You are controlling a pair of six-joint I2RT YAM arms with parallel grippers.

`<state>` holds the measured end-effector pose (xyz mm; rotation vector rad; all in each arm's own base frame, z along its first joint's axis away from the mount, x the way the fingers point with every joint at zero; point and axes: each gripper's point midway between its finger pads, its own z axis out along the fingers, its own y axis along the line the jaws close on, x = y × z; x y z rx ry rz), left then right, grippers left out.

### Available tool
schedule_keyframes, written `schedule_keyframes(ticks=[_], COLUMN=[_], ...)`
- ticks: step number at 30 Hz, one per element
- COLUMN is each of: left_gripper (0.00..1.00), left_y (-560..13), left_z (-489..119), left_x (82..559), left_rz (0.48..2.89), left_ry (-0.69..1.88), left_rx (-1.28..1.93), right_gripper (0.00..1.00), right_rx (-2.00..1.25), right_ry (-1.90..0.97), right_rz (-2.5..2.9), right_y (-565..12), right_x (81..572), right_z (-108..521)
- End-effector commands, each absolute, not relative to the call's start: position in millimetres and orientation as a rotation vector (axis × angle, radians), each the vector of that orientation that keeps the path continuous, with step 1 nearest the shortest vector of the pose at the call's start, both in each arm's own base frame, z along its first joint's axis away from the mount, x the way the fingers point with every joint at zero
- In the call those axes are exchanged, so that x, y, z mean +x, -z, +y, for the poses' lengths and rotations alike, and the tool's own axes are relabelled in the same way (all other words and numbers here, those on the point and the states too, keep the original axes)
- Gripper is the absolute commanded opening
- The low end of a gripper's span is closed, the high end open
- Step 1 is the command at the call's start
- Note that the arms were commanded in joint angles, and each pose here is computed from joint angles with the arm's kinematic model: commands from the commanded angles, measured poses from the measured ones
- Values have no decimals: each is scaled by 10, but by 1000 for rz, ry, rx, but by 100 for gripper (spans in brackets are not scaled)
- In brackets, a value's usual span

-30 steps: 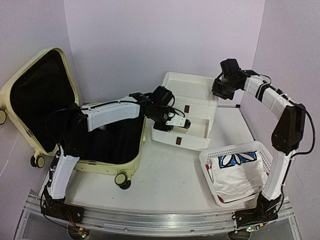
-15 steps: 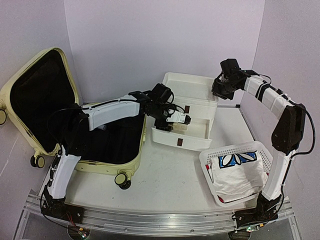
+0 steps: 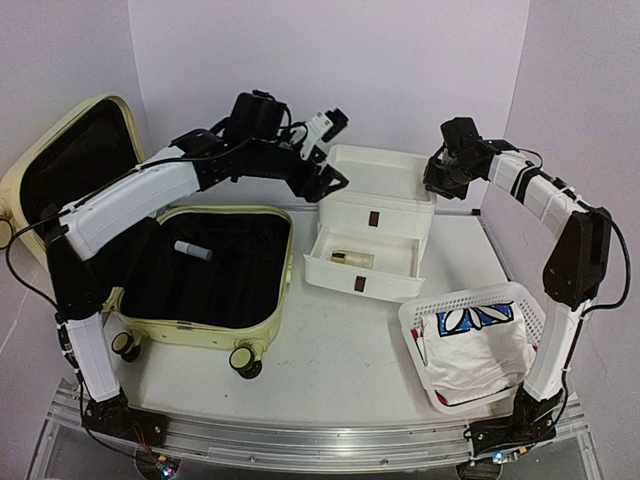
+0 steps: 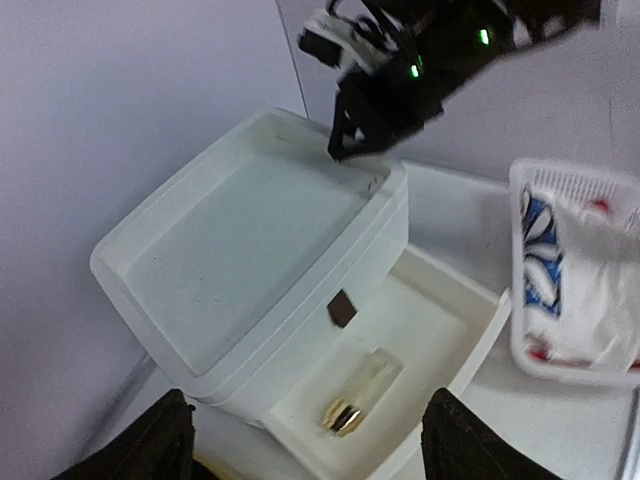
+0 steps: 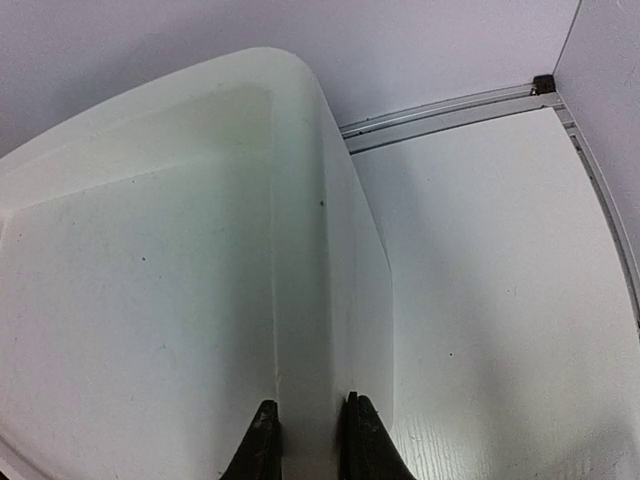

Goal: Open, take out, and arrange the luggage

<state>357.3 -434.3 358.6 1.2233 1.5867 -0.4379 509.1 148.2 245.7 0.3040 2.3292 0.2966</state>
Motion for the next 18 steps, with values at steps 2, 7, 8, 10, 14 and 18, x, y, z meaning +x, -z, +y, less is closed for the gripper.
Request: schedule_keyframes(ticks=[2, 7, 8, 10, 14, 18], left_gripper=[67, 62, 60, 54, 40, 29], left_y=[-3550, -2878, -2790, -2649, -2315, -1989], left_z=[-4337, -4468, -4508, -4554, -4548, -4499], left_x=[3297, 2994, 2968, 2957, 3067, 3181], left_rz=[1963, 2151, 2163, 2184, 2162, 2152], left_ry=[1013, 1229, 1238, 1248, 1223, 1186], left_rx=[590, 184, 149, 68, -58, -163], right_gripper=[0, 0, 0, 0, 0, 0], right_rx=[340, 344, 346, 351, 358, 357], right_ry=[-498, -497, -499, -494, -501, -505], right_rz=[2331, 2341, 2344, 2355, 2370, 2375], right_y=[-2595, -2547, -2532, -2480, -2414, -2402], right_x=[5025, 5025, 5028, 5033, 5038, 5021], right_z=[1723, 1727, 1734, 1730, 1748, 1757])
